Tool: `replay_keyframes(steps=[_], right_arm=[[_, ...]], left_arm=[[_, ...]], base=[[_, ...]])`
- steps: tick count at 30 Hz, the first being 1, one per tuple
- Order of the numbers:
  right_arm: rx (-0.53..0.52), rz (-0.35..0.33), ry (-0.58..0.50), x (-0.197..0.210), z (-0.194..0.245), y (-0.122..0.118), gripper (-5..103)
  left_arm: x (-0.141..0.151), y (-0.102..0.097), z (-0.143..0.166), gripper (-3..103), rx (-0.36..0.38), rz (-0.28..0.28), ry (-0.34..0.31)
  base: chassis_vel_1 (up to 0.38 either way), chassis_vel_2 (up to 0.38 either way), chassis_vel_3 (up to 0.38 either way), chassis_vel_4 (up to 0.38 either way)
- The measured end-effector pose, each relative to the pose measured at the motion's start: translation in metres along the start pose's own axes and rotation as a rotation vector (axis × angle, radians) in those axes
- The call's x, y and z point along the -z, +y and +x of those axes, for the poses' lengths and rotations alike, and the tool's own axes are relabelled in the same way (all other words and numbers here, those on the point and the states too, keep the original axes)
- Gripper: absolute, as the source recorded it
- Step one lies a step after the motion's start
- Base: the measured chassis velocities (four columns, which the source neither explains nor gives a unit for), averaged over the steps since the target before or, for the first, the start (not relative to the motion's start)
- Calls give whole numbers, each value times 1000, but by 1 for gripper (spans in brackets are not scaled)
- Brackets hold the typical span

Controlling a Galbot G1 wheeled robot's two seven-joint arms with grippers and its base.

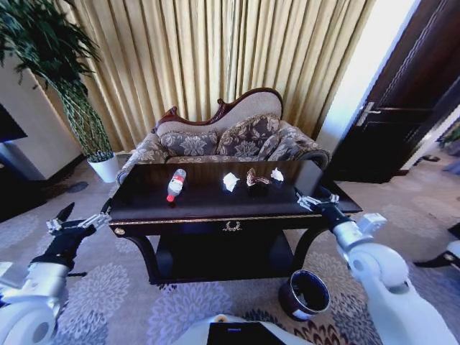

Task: Move to the front of the table and place the trash on the table into the trash bin.

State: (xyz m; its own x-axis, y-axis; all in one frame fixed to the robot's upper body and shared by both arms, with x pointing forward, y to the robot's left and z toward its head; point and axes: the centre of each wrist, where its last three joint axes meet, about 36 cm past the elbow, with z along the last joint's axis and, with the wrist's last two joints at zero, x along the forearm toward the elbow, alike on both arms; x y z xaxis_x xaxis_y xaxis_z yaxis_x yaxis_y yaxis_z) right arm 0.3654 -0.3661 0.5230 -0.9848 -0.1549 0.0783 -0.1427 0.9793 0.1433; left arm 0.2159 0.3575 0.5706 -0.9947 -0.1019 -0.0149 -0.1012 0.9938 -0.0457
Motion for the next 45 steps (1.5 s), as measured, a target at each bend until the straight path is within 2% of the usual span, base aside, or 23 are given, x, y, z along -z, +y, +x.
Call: replay_keyframes(steps=[6,10,20,26,32,45], right_arm=[[18,-32,54,11,-37,-12,100],[27,7,103,25,-99,-20,100],[41,73,173,30,-169,-13,100],[-2,129,202,30,-210,-16,100],[-40,160,272,17,-229,-23,100],[-70,159,342,-7,-251,-20,100]], left_arm=[[2,3,2,100,10,-16,7],[1,2,2,100,10,-13,10],[0,1,1,100,6,-8,12],[0,2,2,100,8,-9,14],[-1,2,3,100,11,-3,17],[-2,1,4,100,17,8,0]], base=[[0,0,0,0],[0,0,0,0],[0,0,0,0],[0,0,0,0],[0,0,0,0],[0,0,0,0]])
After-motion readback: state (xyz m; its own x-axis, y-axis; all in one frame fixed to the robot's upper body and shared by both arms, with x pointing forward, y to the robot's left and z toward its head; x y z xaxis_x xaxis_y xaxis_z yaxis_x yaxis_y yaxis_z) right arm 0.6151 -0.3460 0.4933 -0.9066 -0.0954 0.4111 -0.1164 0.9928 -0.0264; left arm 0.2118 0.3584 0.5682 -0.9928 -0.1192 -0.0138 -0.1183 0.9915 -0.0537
